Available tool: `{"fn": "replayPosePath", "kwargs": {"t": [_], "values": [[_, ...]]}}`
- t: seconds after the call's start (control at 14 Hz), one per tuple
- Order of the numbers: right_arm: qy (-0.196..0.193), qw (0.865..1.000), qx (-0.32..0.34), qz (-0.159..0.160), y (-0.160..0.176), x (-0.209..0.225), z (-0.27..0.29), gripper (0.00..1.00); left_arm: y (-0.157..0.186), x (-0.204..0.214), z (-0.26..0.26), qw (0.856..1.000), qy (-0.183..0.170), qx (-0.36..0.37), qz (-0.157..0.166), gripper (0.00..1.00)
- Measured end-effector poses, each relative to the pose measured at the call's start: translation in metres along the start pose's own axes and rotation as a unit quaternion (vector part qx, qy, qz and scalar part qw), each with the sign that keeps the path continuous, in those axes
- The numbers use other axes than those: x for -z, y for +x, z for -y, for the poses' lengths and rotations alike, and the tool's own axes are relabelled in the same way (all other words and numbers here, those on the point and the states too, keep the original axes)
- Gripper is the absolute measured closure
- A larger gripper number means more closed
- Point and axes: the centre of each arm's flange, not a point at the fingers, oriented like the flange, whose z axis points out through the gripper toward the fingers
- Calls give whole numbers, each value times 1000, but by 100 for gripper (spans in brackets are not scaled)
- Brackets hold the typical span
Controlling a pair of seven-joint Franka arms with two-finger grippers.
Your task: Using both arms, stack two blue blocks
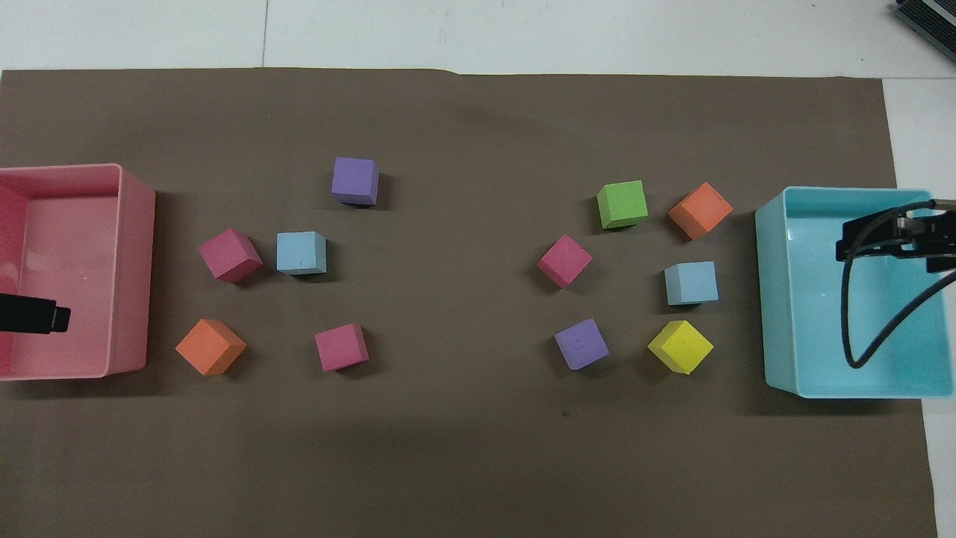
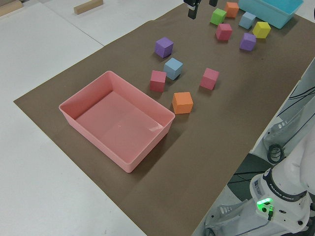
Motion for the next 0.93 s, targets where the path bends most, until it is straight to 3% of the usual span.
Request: {"fn": "replayPosePath", "kwargs": {"t": [0.93], "values": [[2, 1000, 20, -13, 17, -112, 24, 0, 0, 0, 0, 1000, 0, 0, 0, 0]]}}
